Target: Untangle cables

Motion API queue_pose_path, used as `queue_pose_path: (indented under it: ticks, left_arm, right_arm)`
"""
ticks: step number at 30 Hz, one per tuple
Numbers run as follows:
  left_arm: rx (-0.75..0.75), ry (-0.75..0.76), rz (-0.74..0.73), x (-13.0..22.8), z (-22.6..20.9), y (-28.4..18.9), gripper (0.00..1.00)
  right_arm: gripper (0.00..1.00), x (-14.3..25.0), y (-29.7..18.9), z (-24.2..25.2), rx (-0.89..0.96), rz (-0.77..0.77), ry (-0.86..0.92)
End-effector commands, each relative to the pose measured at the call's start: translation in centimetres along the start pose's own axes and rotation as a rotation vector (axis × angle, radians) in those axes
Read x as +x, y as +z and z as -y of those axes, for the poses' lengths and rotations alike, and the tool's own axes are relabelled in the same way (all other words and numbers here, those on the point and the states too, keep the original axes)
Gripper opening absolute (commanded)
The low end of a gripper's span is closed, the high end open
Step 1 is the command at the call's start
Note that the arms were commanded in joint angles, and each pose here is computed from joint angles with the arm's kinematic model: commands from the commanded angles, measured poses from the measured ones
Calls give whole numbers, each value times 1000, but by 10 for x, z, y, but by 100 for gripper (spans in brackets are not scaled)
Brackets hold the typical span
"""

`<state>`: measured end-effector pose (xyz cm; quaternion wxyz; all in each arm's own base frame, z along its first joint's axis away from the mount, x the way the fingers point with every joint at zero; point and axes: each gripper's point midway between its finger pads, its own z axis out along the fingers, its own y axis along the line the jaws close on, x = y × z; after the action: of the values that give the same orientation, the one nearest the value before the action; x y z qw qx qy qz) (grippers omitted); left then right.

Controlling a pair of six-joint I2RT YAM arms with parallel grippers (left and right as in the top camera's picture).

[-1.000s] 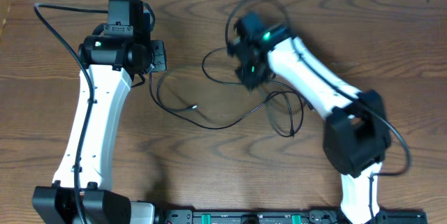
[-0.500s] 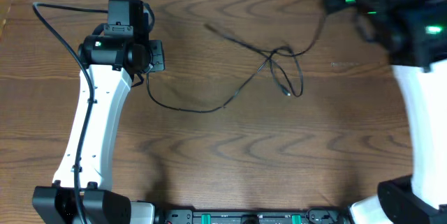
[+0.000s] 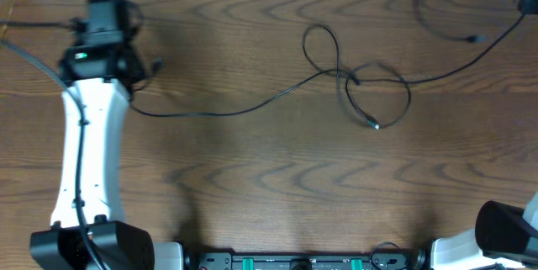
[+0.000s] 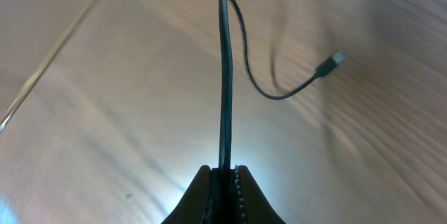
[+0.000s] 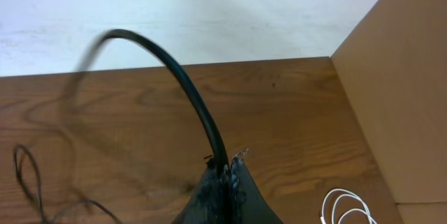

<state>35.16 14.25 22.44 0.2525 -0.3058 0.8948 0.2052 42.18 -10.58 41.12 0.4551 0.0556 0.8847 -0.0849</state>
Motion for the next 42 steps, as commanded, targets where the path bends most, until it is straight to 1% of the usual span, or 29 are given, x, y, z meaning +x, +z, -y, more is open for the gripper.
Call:
queue_pose_path:
  ticks: [1,5,8,10,12,17,18,19,20,21,22,27,30,32,33,37,40,42]
  left_arm:
    - [-158,-223,3,-7,-62,15,7]
    - [-248,-444,-43,0,-124,31,8]
    - [-206,-535,-94,8,-143,40,7]
    - [-129,-579,-132,11,-145,46,7]
    - [-62,-550,-143,9,-138,47,7]
    - [-1,-446,-135,4,-117,45,8]
    - [7,-425,-131,3,-112,45,17]
    - [16,-406,-126,1,-107,44,43]
    - [23,-396,-124,1,-103,43,62]
    - [29,-388,-122,0,-99,42,88]
    - [35,-375,-122,0,-95,41,92]
    - [70,-287,-121,1,-73,36,93]
    - [156,-149,-128,3,-44,28,93]
    - [245,-12,-126,7,-16,20,93]
    - [304,94,-119,11,4,13,93]
    - [455,473,-79,32,66,-15,93]
    - [538,701,-55,51,100,-33,93]
    - [565,797,-58,64,115,-40,93]
  right_arm:
    - [1,-2,-3,-3,-38,13,-1]
    - [1,-1,2,-3,-38,5,-1]
    - [1,4,10,-3,-42,-16,0]
    - [1,7,17,-6,-55,-34,1]
    - [1,10,21,-6,-58,-45,2]
    - [1,14,26,-10,-68,-67,-1]
    - [1,15,26,-10,-68,-69,-1]
    - [1,15,26,-10,-68,-69,-1]
    - [1,15,26,-10,-68,-69,-1]
    - [1,15,26,-10,-68,-71,-1]
    - [1,16,26,-10,-69,-72,-1]
    - [1,15,25,-18,-114,-67,1]
    - [1,15,25,-19,-122,-67,1]
    - [1,16,25,-20,-123,-70,0]
    - [1,16,25,-21,-125,-72,-1]
    - [1,16,25,-21,-125,-73,-2]
    - [1,16,25,-21,-125,-73,-2]
    - [1,16,25,-21,-125,-74,-2]
